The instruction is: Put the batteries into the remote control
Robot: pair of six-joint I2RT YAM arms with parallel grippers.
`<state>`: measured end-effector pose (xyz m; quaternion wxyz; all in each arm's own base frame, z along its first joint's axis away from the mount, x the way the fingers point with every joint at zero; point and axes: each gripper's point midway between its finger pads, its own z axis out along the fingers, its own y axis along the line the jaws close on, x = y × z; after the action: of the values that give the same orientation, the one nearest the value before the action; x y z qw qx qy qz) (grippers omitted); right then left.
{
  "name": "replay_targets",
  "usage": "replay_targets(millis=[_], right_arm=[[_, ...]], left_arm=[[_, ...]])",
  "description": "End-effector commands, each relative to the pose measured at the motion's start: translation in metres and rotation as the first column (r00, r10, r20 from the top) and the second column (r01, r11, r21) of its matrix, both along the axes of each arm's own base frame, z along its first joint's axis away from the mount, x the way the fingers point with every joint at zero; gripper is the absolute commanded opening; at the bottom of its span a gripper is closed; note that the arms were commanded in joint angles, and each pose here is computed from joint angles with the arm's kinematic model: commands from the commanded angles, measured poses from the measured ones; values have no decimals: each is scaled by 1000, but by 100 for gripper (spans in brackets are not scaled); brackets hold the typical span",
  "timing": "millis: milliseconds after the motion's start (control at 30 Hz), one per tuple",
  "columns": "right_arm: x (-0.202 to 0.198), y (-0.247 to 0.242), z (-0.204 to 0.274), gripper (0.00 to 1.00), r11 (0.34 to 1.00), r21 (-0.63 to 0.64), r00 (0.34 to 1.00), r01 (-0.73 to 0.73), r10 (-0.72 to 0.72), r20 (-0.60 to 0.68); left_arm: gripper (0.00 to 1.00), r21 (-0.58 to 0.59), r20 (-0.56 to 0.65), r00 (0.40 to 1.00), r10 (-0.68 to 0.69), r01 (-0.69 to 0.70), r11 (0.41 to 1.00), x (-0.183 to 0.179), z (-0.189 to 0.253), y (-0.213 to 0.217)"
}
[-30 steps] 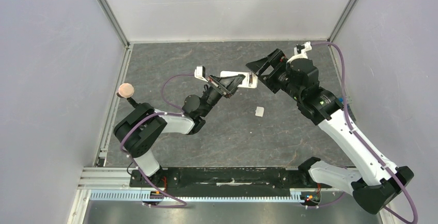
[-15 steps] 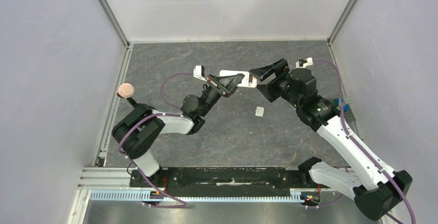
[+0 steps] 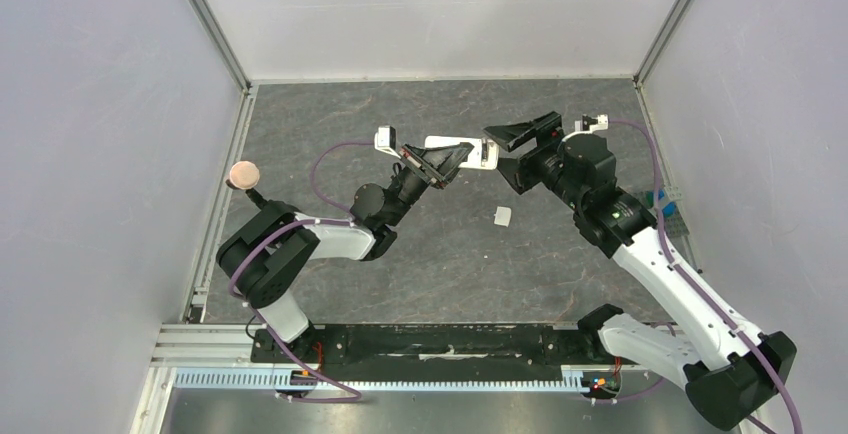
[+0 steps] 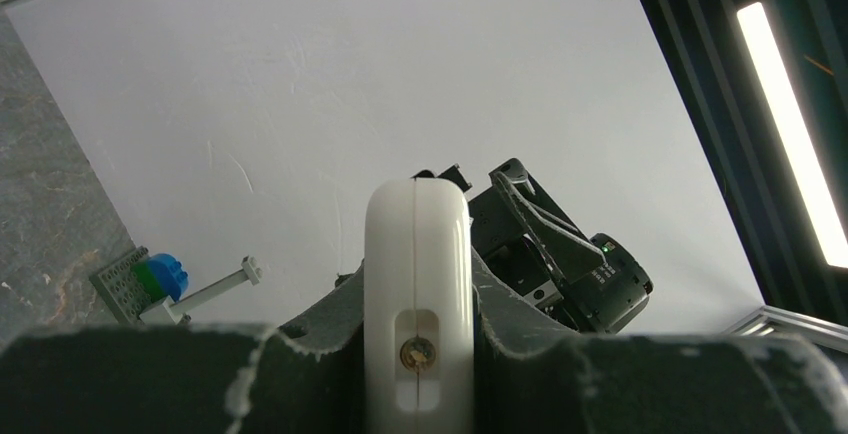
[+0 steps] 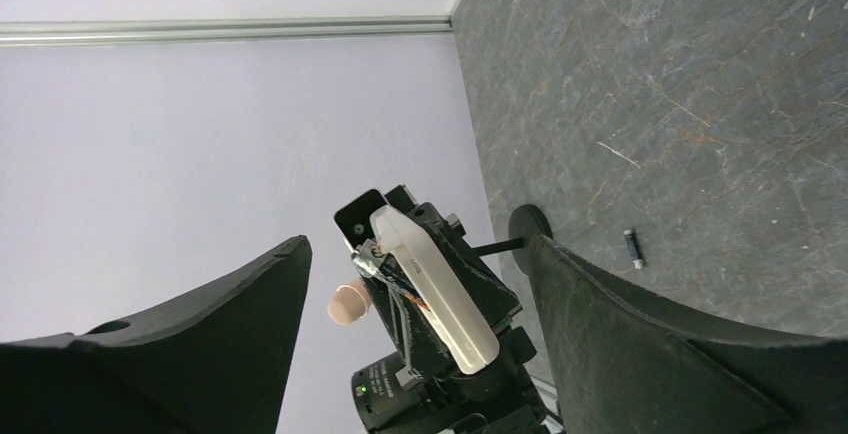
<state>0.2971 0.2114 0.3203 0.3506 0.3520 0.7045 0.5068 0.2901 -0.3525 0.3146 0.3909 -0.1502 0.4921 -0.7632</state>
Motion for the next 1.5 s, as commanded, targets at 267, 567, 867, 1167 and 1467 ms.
replay_targets(millis=[267,567,867,1167,1467], right_arm=[[3,4,13,71,995,100,1000,-19,17,15],[5,8,10,67,994,108,999,-35,35,4],[4,10,4,55,992,115,999,-47,49,-12],[2,8,3,51,991,127,999,-37,39,-13],[0,3,-2,46,989,148,999,-12,16,-29]], left_arm=[[2,-42,137,990,17,-12,999,-13,35,5],[2,-37,141,990,21,-16,999,-14,34,5],[2,-45,142,989,35,-29,999,-13,37,6],[2,-90,106,993,61,-51,995,-8,43,10],[2,-100,98,993,61,-51,994,-7,44,9]])
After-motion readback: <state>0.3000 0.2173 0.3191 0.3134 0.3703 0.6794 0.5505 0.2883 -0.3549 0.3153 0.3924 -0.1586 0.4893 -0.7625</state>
